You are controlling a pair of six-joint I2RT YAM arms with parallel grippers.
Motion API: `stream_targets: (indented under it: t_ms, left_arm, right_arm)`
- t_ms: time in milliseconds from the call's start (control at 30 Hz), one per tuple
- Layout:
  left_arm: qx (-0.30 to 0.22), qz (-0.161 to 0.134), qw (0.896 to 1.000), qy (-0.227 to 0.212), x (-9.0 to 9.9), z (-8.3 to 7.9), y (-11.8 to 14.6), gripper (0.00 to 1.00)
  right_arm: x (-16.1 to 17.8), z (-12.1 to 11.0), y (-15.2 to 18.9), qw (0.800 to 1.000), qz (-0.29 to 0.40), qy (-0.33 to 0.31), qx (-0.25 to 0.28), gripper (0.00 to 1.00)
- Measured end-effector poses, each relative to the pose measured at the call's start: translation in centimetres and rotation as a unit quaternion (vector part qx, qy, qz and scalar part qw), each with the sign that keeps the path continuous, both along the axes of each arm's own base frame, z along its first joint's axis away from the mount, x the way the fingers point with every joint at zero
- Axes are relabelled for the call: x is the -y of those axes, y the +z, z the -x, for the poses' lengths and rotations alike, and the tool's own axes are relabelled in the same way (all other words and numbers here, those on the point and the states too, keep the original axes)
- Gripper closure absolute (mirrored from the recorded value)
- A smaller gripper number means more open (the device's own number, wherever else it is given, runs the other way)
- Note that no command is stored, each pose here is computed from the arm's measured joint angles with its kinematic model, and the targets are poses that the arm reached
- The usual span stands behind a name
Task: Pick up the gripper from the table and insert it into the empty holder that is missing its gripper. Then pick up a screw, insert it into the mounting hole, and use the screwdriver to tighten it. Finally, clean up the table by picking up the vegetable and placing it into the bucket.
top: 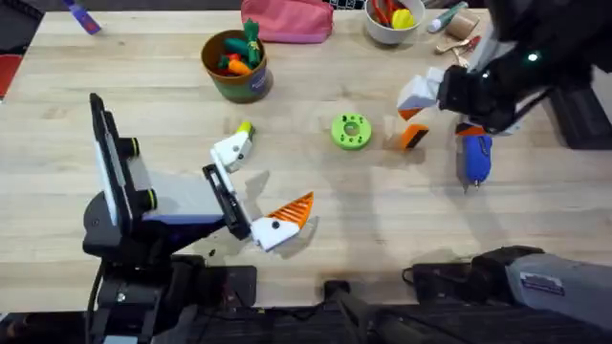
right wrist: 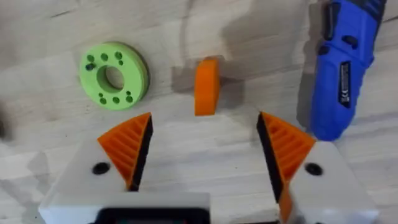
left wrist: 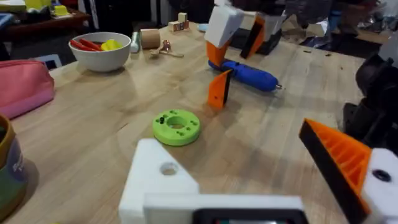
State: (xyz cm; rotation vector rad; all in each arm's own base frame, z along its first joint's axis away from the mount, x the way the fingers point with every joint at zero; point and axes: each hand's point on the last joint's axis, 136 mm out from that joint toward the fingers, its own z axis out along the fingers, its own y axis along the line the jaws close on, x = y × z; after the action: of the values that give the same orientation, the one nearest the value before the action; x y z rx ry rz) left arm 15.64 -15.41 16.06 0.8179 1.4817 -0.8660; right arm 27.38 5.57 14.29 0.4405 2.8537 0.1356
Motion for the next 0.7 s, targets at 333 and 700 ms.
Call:
stream_targets:
  t_ms: [333, 700]
  left_arm:
    - [0.000, 0.000, 1.000, 0.000, 0.0, 0.0, 0.0, 0.015]
    - [0.000, 0.000, 1.000, 0.000, 0.0, 0.0, 0.0, 0.015]
  right_arm:
    - [0.0, -1.1, -4.6, 0.998, 0.019, -0.005, -0.067, 0.156]
    - [0.2, -2.0, -5.7, 0.997, 0.032, 0.009, -0.068, 0.361]
